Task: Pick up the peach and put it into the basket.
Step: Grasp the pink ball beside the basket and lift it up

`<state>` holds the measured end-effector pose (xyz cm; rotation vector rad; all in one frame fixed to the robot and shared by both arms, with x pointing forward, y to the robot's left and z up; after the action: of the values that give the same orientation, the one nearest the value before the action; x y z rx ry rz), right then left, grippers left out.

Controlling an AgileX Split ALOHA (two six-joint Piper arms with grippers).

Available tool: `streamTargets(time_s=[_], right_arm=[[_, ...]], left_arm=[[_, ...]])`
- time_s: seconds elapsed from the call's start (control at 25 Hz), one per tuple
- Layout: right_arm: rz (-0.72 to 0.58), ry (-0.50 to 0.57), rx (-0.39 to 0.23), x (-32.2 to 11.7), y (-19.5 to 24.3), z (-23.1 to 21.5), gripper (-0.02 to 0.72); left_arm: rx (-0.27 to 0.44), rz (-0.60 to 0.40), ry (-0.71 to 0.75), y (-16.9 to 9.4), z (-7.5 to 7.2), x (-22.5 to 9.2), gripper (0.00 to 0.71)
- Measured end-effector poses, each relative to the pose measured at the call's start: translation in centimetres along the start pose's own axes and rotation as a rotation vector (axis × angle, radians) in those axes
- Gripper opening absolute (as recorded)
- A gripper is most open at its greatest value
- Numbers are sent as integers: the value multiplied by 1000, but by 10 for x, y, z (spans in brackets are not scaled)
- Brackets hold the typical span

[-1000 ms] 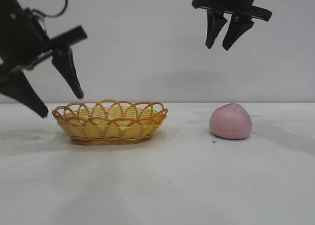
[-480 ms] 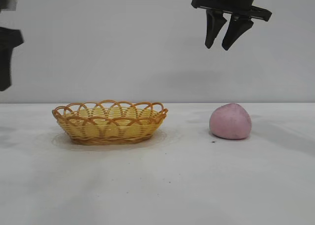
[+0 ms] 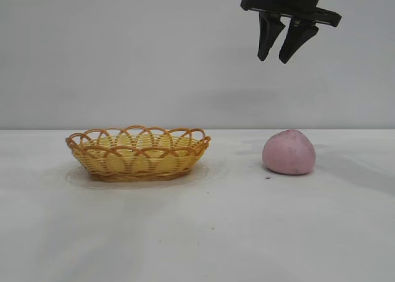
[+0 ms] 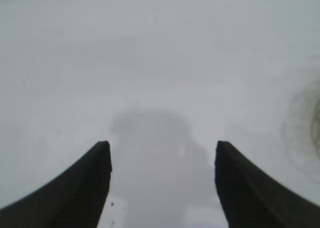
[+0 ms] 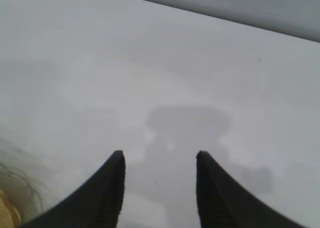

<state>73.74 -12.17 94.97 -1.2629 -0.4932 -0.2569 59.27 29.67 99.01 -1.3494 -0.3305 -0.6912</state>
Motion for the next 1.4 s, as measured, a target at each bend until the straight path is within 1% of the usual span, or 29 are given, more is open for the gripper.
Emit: streamTargets(time_s=[0.12, 0.24, 0.48, 0.52, 0.64, 0.76, 0.88, 1.0, 1.2, 1.4], right_arm=[[0, 0, 0, 0, 0, 0, 321], [0, 1, 2, 0, 0, 0, 321], [1, 4, 16, 0, 0, 3, 321], [-1, 2, 17, 0, 0, 3, 321], [-3, 0, 19, 1, 0, 4, 321], [-7, -2, 21, 1, 0, 4, 321], [-9, -2, 21, 2, 0, 4, 321], [-15, -3, 22, 3, 0, 4, 321], [-17, -4, 22, 3, 0, 4, 321], [-17, -4, 22, 3, 0, 4, 321]], left_arm=[[-30, -107, -22, -51, -3, 5, 397], [-34, -169, -32, -89, -6, -13, 397], [-40, -103, -38, -120, -20, -99, 397], [-34, -111, -39, -127, -20, -109, 397], [-16, -90, -34, -143, -21, -139, 397], [-17, -56, -49, -151, -24, -164, 397], [-27, -9, -58, -149, -30, -189, 397], [-60, -38, -78, -149, -40, -202, 397], [-44, -168, -92, -161, -41, -207, 397], [-46, -338, -38, -181, -47, -209, 397]])
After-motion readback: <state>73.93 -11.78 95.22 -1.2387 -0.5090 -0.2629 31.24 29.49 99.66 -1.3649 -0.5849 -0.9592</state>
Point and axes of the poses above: a point on each arm's last joint axis where the gripper is mounted, y pointing out along that axis toward the gripper, z along the wrist's bending axis when the last joint is at zero, x = y × z, the point moved 9 cm from there along y, pointing out along that axis toward the gripper, and after that the axes turned 11 degrees about y, right-handed, at the moved point
